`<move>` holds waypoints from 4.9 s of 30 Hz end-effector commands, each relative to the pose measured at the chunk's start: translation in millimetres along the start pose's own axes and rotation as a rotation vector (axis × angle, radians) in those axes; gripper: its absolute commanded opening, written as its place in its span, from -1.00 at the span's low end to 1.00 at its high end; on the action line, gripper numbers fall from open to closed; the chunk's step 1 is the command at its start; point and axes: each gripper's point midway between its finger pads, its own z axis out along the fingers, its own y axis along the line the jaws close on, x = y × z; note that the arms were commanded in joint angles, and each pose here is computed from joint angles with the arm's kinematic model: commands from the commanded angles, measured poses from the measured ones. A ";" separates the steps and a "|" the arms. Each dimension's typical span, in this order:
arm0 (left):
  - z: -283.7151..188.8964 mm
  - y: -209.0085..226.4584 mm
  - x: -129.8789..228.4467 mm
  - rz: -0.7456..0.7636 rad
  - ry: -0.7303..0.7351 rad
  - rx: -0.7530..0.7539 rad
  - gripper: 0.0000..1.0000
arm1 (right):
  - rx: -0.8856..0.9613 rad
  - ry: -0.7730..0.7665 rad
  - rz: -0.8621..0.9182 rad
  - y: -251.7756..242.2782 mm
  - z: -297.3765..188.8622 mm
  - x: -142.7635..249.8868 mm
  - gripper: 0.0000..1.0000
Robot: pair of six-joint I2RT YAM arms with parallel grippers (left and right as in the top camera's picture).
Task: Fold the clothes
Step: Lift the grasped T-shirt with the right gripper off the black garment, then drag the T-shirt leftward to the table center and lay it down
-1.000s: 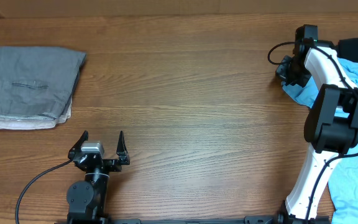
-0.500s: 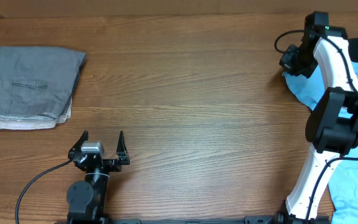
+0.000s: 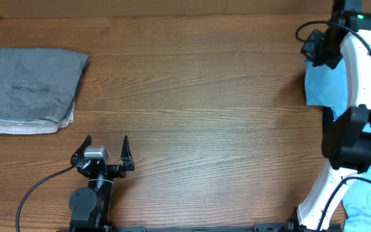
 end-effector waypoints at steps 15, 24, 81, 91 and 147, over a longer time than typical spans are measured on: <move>-0.3 -1.1 -1.1 0.022 -0.009 0.008 1.00 | -0.144 -0.271 -0.056 20.2 -137.7 -17.0 -0.92; -0.3 -1.1 -1.1 0.022 -0.009 0.008 1.00 | -0.254 -0.282 -0.108 40.2 -163.0 -8.2 -0.92; -0.3 -1.1 -1.0 0.022 -0.008 0.008 1.00 | -0.634 0.026 -0.428 332.1 -147.7 218.2 -0.84; -0.3 -1.1 -1.1 0.022 -0.009 0.008 1.00 | -0.666 0.112 -0.523 384.0 -104.9 301.4 -0.82; -0.3 -1.1 -1.1 0.022 -0.009 0.008 1.00 | -0.680 0.142 -0.686 407.1 -90.2 387.0 0.71</move>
